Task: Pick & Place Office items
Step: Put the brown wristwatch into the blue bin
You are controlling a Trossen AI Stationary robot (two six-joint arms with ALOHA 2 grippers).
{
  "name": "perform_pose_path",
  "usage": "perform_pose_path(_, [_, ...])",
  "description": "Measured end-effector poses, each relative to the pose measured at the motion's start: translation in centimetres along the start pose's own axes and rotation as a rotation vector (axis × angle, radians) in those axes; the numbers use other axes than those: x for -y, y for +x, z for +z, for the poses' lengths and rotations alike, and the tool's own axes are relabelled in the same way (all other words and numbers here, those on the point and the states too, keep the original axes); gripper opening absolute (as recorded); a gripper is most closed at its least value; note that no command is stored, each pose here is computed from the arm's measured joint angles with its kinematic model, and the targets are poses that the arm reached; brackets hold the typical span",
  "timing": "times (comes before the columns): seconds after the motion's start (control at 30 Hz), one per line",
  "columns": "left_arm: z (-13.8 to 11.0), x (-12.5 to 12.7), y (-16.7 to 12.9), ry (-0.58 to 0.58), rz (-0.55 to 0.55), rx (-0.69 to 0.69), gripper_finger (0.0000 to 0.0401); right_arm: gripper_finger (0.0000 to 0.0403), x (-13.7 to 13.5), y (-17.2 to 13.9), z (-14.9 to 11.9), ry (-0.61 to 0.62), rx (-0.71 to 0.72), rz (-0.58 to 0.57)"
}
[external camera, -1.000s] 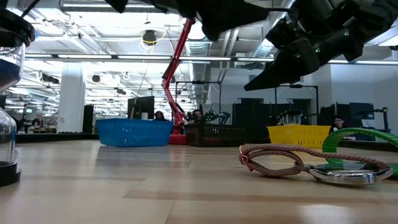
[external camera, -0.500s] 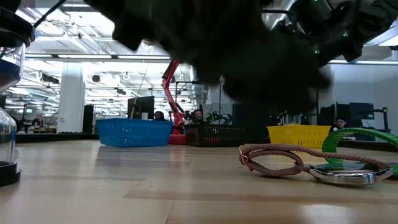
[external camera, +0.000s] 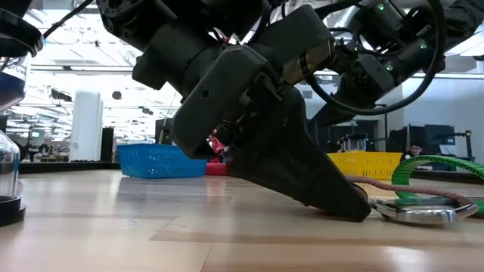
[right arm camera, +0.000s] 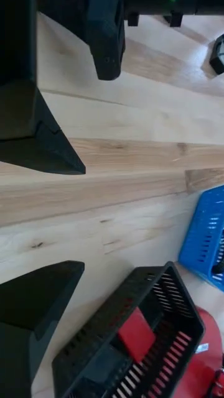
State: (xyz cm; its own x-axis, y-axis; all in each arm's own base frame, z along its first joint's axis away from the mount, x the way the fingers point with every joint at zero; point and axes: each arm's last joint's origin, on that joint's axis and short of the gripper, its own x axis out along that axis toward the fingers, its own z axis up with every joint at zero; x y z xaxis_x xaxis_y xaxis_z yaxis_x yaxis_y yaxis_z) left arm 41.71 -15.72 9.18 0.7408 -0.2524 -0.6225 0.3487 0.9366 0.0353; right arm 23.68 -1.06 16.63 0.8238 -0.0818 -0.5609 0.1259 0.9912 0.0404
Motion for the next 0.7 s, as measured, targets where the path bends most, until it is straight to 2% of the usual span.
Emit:
perform_pose_path(0.3, [0.0, -0.6, 0.0, -0.011, 0.015, 0.008, 0.0197, 0.023, -0.7, 0.0, 0.0, -0.021, 0.0, 0.026])
perform_pose_path(0.5, [0.0, -0.8, 0.0, -0.013, 0.008, 0.01, 0.0131, 0.023, -0.7, 0.0, 0.0, -0.031, 0.007, 0.026])
perform_pose_path(0.6, [0.2, -1.2, -0.2, 0.01, 0.044, 0.007, 0.0097, 0.023, -0.7, 0.0, 0.0, -0.067, 0.007, 0.026])
perform_pose_path(0.7, [0.4, -1.8, -0.7, -0.033, 0.06, -0.005, 0.0087, 0.023, -0.7, 0.0, 0.0, -0.073, 0.008, 0.025])
